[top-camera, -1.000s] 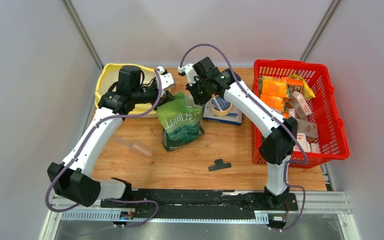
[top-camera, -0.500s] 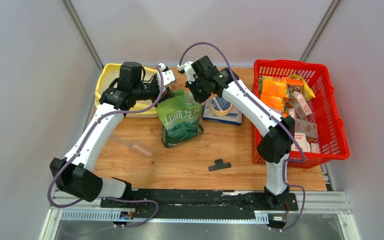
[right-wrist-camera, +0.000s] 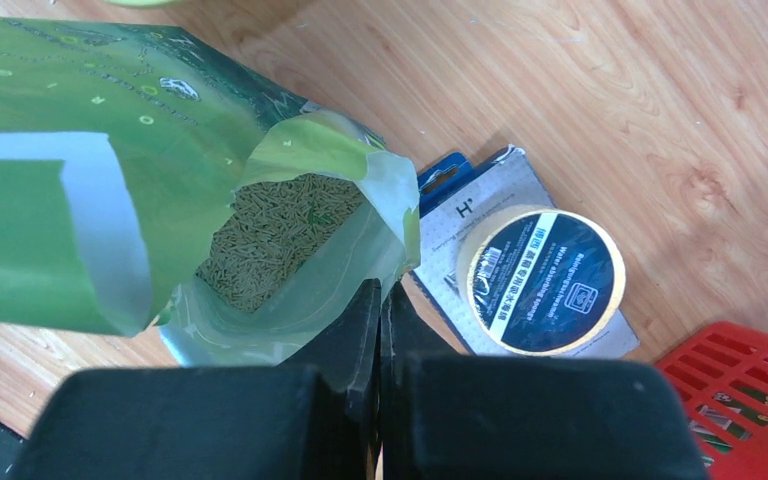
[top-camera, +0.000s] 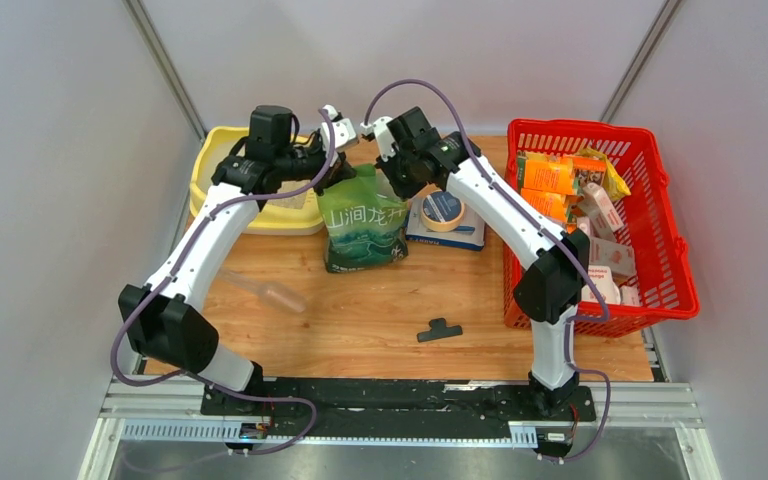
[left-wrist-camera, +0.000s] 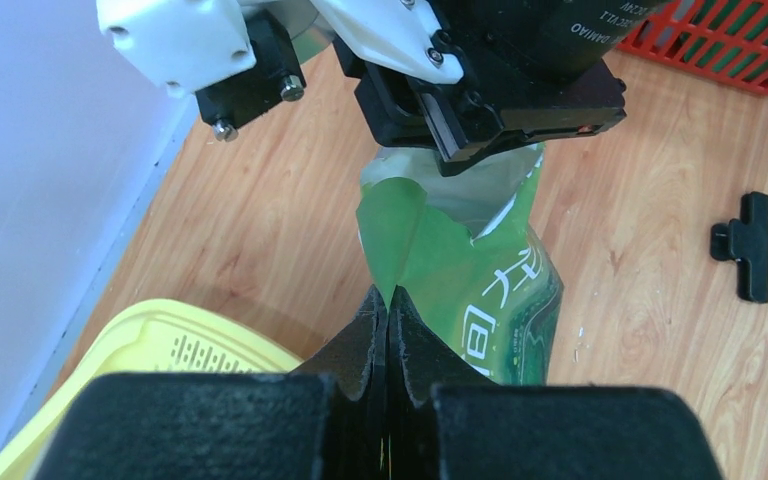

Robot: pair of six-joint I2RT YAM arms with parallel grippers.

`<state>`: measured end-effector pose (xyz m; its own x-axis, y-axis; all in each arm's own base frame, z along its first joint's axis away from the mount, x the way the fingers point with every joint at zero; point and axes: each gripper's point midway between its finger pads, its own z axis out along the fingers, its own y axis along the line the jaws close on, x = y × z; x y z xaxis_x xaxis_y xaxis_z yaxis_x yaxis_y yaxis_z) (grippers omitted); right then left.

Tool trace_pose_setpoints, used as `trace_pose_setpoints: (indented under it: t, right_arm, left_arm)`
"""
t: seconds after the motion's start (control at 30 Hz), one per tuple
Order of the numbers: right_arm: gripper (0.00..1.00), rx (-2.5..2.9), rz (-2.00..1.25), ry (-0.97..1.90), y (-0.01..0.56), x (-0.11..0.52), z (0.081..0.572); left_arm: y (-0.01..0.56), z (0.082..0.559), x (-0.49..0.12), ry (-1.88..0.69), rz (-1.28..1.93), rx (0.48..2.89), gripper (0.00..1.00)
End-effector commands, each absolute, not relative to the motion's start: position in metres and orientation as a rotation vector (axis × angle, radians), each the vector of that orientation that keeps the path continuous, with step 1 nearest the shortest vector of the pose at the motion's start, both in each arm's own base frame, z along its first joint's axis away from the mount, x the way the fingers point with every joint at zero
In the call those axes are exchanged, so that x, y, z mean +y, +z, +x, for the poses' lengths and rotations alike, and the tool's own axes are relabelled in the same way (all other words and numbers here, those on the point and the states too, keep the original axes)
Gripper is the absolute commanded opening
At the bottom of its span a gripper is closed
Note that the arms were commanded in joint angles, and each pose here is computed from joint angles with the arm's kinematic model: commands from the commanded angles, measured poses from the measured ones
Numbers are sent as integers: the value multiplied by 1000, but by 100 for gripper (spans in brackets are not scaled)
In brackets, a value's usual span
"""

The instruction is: Fill the litter box with clean litter

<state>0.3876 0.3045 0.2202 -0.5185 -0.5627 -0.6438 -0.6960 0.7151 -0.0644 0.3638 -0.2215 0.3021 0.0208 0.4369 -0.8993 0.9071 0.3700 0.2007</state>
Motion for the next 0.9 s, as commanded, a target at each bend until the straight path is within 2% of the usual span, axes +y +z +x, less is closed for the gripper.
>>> trace_pose_setpoints:
  t: [0.0, 0.17, 0.2, 0.23, 0.27, 0.3, 0.33, 0.37, 0.43, 0.6, 0.63, 0.7, 0.73, 0.87]
  right_arm:
    - [0, 2118, -883, 280, 259, 315, 413]
    - [2, 2133, -899, 305, 252, 317, 410]
    - [9, 2133, -900, 320, 253, 319, 408]
    - [17, 2133, -907, 335, 253, 320, 406]
    - [32, 2126, -909, 350, 257, 321, 404]
    - [37, 2105, -903, 354, 267, 321, 404]
    - [41, 2080, -907, 350, 276, 320, 404]
    - [49, 2064, -901, 335, 283, 317, 405]
    - [57, 1995, -899, 310, 308, 310, 405]
    - [72, 1921, -877, 266, 340, 285, 398]
    - [74, 1919, -875, 264, 342, 277, 393]
    - [79, 1931, -883, 249, 337, 266, 391]
    - [81, 1963, -895, 236, 323, 260, 389]
    - [85, 2045, -851, 199, 300, 233, 391]
  left_arm:
    - [427, 366, -240, -488, 1207, 1130, 0]
    - [418, 366, -239, -489, 1217, 1155, 1]
    - [418, 365, -238, -485, 1218, 1160, 7]
    - [414, 363, -237, -491, 1213, 1184, 25]
    - [414, 361, -235, -498, 1201, 1202, 32]
    - [420, 353, -233, -509, 1185, 1206, 37]
    - [419, 347, -230, -516, 1180, 1229, 46]
    - [416, 342, -227, -520, 1174, 1246, 50]
    - [424, 321, -215, -490, 1134, 1263, 59]
    - [378, 273, -178, -397, 1143, 1402, 70]
    - [345, 260, -168, -408, 1182, 1518, 71]
    - [318, 244, -154, -365, 1268, 1581, 72]
    - [287, 231, -141, -368, 1306, 1710, 72]
    - [229, 221, -99, -262, 1454, 1918, 72]
